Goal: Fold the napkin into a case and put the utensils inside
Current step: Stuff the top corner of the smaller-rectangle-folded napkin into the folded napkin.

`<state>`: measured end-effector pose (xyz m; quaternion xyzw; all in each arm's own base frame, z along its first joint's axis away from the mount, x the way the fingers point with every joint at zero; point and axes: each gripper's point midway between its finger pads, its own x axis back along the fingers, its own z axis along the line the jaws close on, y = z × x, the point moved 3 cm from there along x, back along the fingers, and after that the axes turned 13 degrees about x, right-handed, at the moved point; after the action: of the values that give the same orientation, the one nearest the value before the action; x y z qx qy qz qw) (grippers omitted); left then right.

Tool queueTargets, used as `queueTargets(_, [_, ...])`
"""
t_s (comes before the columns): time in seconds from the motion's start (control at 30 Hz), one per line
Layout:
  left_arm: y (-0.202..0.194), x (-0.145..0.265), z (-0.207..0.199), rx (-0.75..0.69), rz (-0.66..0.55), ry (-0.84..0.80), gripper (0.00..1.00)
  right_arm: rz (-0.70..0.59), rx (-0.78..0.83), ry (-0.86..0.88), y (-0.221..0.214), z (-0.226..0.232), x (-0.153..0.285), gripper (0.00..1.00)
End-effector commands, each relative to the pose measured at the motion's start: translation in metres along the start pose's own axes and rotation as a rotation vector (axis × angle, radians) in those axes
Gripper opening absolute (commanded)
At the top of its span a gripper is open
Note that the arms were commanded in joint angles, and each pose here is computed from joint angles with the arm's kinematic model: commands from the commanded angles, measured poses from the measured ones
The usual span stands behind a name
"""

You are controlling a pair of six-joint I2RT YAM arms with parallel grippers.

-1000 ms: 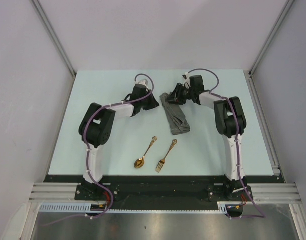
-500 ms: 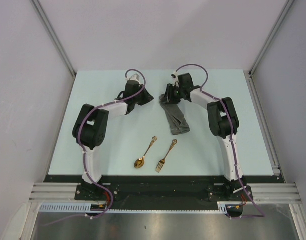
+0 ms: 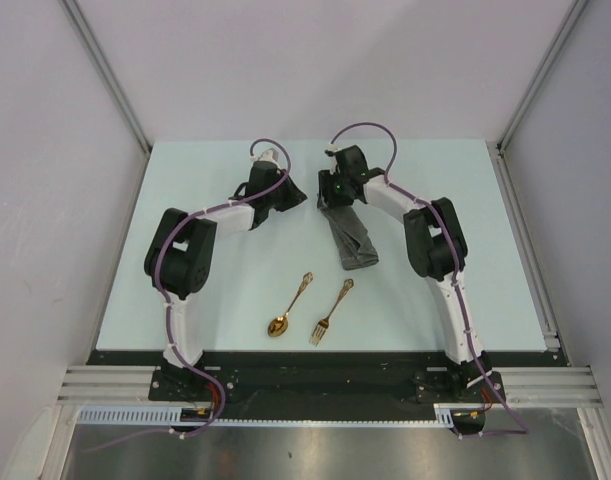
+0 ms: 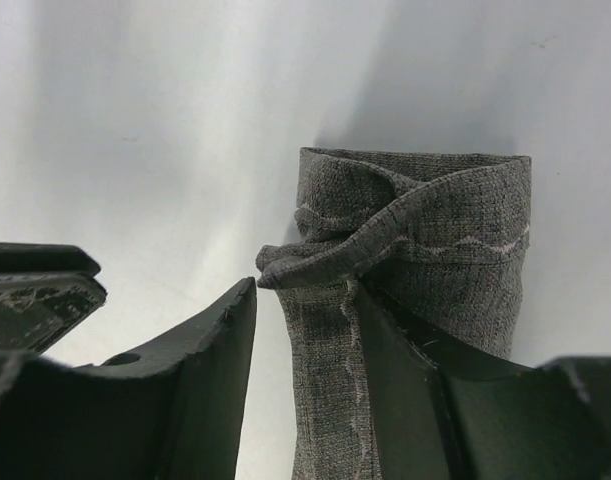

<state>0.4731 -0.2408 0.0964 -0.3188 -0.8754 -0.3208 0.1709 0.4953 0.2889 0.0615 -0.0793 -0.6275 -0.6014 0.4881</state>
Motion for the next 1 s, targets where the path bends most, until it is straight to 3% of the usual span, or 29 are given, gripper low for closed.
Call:
queueTargets(0.0, [0.012, 0.001, -0.018, 0.008, -0.019, -0.042, 0.21, 0.057, 0.069, -0.166, -0.01, -0.016, -0.009, 0.49])
queueTargets(0.27, [0.013, 0.0, -0.018, 0.011, -0.017, -0.039, 0.22, 0.065, 0.085, -0.226, -0.008, -0.021, -0.009, 0.35])
queueTargets(0.33, [0.01, -0.001, -0.017, 0.01, -0.004, -0.042, 0.25, 0.06, 0.082, -0.226, -0.005, -0.021, -0.009, 0.32])
queueTargets(0.43, [0.009, -0.001, -0.017, 0.009, 0.005, -0.054, 0.32, 0.056, 0.082, -0.217, -0.003, -0.019, -0.011, 0.24])
queueTargets(0.57, [0.005, -0.005, -0.02, 0.0, 0.029, -0.083, 0.36, 0.033, 0.051, -0.213, 0.002, -0.022, -0.002, 0.04])
queueTargets(0.8, [-0.008, -0.025, -0.032, -0.064, 0.102, -0.109, 0.46, -0.084, -0.06, -0.077, 0.023, -0.027, 0.037, 0.0])
queueTargets(0.93, [-0.016, -0.036, -0.034, -0.114, 0.127, -0.1, 0.27, -0.104, -0.119, -0.006, 0.024, -0.035, 0.048, 0.0])
queueTargets(0.97, [-0.02, -0.039, -0.033, -0.124, 0.134, -0.096, 0.27, -0.108, -0.129, 0.009, 0.024, -0.038, 0.049, 0.0])
